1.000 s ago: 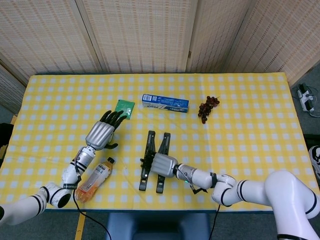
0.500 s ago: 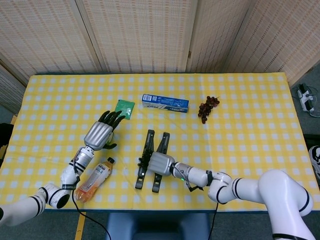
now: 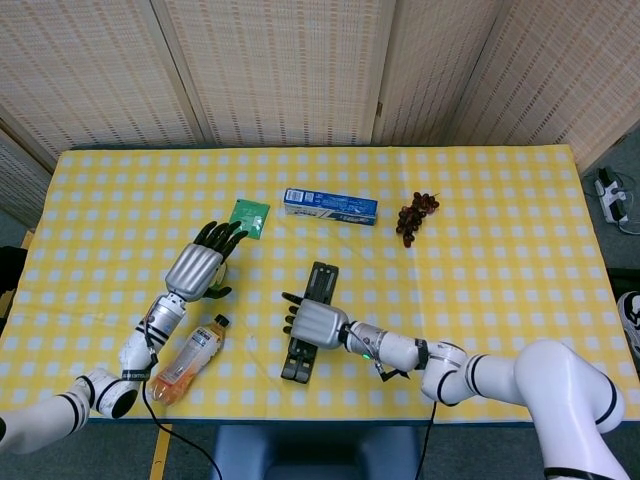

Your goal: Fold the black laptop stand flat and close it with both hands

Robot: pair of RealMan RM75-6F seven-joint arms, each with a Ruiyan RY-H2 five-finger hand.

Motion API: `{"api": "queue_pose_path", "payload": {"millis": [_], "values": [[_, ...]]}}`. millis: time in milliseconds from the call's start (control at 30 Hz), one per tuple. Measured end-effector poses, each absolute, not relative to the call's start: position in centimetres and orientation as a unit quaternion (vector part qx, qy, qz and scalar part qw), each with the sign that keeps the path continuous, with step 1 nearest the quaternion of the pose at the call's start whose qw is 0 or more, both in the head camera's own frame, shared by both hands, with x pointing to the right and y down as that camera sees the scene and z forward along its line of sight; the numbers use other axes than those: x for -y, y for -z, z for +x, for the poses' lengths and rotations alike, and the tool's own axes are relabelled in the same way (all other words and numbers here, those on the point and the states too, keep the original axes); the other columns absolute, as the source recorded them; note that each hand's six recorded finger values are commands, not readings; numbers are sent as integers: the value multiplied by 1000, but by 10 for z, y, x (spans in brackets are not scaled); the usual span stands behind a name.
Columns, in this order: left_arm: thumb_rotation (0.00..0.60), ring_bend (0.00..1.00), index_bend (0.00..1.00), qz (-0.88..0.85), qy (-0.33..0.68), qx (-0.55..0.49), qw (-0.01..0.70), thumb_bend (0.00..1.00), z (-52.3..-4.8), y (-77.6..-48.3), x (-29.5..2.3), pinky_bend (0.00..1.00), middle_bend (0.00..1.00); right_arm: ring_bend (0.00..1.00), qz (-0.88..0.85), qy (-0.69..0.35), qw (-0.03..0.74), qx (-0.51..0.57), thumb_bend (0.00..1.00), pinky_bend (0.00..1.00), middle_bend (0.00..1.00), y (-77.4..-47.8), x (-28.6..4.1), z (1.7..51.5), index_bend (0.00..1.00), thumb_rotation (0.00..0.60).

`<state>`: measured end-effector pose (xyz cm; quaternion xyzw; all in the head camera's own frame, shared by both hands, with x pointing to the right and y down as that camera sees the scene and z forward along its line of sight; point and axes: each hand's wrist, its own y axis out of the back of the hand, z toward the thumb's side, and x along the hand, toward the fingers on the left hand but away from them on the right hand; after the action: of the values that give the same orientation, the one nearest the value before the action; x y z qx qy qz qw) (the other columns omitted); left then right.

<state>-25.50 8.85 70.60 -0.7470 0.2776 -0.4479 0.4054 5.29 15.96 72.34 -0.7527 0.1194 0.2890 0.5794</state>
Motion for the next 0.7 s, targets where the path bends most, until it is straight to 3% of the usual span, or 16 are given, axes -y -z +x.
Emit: {"api": "queue_pose_path", "payload": {"millis": [133,200,267,333,700], "values": [[600,0,0,-747,445,-280,408,198,-254,-704,-88,0,0,256,-756,-286,577,-114,363,43,383,-723,-159,57,373,600],[600,0,0,-745,444,-282,411,199,-254,-702,-88,0,0,204,-756,-288,576,-114,363,39,293,-722,-159,59,268,600],[600,0,0,-745,442,-285,411,198,-255,-699,-89,0,0,127,-758,-293,572,-112,364,18,122,-721,-159,63,78,600],[600,0,0,-743,440,-291,411,198,-257,-695,-90,0,0,86,-762,-299,565,-105,364,3,27,-719,-158,67,1,600],[600,0,5,-715,470,-329,400,218,-300,-667,-96,0,0,84,-763,-366,527,79,364,0,16,-670,-124,146,0,600]]}}
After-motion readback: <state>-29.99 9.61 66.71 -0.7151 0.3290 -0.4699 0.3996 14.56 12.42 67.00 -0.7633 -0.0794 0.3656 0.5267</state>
